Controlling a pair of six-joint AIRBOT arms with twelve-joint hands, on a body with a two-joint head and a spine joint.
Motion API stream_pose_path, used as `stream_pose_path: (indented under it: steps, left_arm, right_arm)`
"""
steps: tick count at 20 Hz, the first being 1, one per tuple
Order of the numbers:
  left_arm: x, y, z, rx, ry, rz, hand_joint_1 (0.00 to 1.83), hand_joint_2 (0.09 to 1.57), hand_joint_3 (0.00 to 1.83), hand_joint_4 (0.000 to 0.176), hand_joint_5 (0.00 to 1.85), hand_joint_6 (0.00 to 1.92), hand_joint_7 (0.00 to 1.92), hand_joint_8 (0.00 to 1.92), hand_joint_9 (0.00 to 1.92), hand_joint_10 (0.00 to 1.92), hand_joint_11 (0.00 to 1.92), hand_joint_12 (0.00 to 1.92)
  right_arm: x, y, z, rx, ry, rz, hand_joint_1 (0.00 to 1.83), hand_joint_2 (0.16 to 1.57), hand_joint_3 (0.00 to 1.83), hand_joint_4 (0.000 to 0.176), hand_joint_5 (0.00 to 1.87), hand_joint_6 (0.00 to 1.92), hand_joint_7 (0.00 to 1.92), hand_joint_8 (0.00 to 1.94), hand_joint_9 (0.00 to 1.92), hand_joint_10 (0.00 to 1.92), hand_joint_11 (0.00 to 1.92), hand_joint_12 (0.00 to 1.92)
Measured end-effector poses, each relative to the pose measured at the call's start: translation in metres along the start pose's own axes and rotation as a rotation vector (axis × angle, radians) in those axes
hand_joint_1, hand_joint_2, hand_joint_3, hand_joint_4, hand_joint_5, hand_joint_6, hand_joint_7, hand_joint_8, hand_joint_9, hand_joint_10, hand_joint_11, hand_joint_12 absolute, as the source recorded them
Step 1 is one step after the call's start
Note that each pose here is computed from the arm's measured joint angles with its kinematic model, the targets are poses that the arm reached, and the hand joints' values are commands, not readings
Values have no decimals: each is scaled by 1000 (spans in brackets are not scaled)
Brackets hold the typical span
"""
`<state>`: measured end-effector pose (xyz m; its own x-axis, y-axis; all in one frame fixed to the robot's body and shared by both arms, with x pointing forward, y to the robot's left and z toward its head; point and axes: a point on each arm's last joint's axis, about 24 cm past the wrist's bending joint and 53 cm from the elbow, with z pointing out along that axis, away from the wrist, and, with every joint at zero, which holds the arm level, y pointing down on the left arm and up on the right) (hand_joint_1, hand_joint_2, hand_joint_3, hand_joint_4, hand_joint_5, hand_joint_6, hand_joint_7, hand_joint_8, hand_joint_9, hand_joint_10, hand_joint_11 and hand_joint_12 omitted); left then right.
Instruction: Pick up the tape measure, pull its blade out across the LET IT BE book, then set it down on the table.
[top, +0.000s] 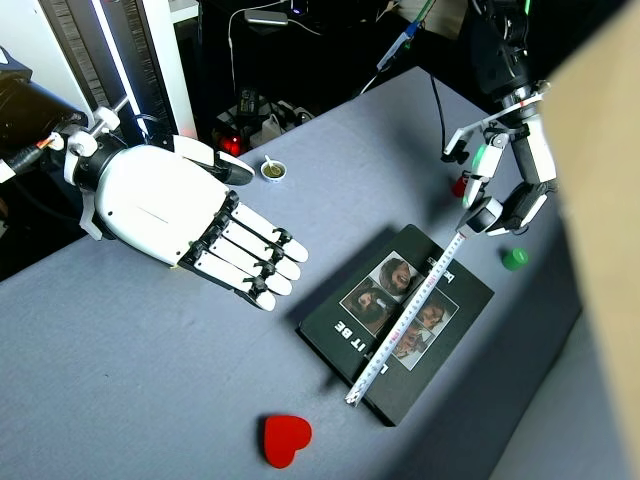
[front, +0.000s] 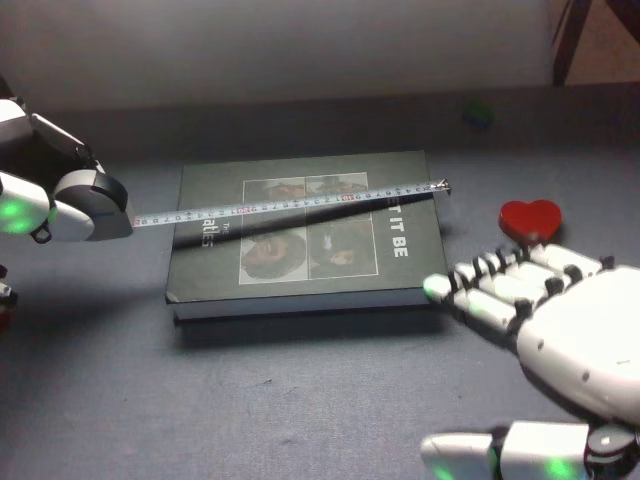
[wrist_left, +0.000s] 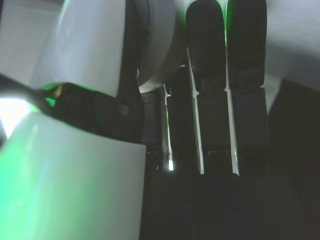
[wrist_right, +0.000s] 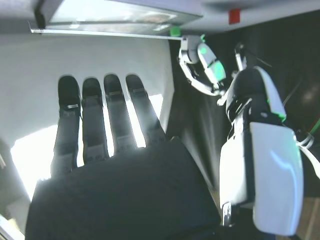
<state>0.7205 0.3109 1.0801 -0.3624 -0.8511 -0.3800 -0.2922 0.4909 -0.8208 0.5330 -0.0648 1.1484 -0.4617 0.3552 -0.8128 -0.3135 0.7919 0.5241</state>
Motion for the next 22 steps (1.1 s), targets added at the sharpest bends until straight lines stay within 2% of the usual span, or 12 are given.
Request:
stream_pose_path:
  steps: [5,8,11,14,18,22]
  left_arm:
    - [-2,10,2,-11,11,15,1388,1064,0,0,960,910,1144,584,1080,1015,1009,807]
    - [-8,8,2,-1,-3,13,1388,1064,0,0,965,920,1143,576,1078,1014,1006,807]
    - [-8,10,2,-5,-3,13,1388,1064,0,0,963,910,1144,581,1078,1017,1006,810]
    - [-5,14,2,-6,17,26,1388,1064,0,0,966,905,1141,586,1076,1023,1006,813]
    - [-3,13,2,16,27,43,1388,1063,0,0,974,899,1142,582,1079,1020,1006,815]
    - [1,14,5,49,54,67,1388,1063,0,0,969,900,1149,577,1072,1026,1019,823]
  right_arm:
    - [1,-2,-1,7,-10,-21,0,1061,10,0,61,2,98,3,103,4,0,605]
    - [9,-1,-4,10,3,-24,0,1061,8,0,60,1,102,4,109,5,0,601]
    - [5,2,-5,-3,-15,-38,0,1066,7,0,77,5,131,9,139,12,0,626]
    - [6,2,-6,4,-16,-32,0,1067,6,0,77,4,135,7,143,10,0,633]
    - [14,4,-10,3,-8,-35,0,1077,7,0,67,0,132,2,139,4,0,615]
    - [12,4,-10,2,-17,-41,0,1082,6,0,77,3,131,1,125,0,0,631]
